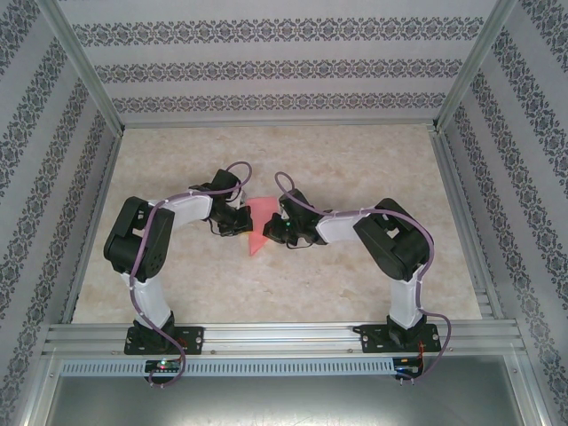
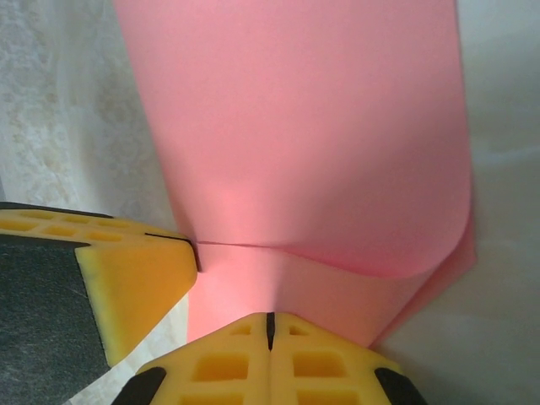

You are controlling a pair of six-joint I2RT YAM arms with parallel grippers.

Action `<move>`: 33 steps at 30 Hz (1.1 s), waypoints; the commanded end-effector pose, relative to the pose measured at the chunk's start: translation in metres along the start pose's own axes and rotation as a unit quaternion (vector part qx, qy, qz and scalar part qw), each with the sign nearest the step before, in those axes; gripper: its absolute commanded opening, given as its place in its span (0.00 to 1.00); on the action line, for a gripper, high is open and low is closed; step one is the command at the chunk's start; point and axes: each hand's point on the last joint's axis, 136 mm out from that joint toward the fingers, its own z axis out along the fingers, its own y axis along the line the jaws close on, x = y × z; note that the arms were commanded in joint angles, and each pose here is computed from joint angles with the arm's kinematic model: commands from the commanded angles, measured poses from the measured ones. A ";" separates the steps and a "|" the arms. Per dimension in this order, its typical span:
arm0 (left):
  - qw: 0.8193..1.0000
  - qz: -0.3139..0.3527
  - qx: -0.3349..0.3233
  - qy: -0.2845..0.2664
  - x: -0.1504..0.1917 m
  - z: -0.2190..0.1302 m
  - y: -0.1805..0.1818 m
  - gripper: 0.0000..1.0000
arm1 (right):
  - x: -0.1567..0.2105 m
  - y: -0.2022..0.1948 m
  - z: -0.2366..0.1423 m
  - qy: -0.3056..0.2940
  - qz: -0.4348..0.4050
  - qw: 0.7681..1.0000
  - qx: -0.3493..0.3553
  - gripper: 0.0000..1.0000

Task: Fold a paper plane with a square sheet of paper (pick it up from the middle)
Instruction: Third fold the triangle at the center of the table.

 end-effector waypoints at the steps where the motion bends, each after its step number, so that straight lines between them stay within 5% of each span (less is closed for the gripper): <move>1: 0.995 -0.004 -0.092 0.038 0.020 0.021 0.044 0.00 | -0.001 -0.003 0.001 0.014 -0.021 0.999 0.026 0.00; 13: 0.991 -0.016 -0.121 0.046 0.022 0.023 0.057 0.00 | -0.041 -0.065 -0.034 -0.076 0.065 0.991 0.085 0.00; 17: 0.992 -0.014 -0.119 0.044 0.021 0.023 0.056 0.00 | -0.055 -0.052 -0.052 -0.106 0.043 0.990 0.078 0.00; 25: 0.993 -0.007 -0.110 0.043 0.020 0.023 0.052 0.00 | -0.036 0.014 -0.023 -0.041 -0.038 0.998 0.002 0.00; 33: 0.992 -0.013 -0.118 0.045 0.021 0.022 0.055 0.00 | -0.040 -0.004 -0.006 -0.034 -0.026 0.999 0.031 0.00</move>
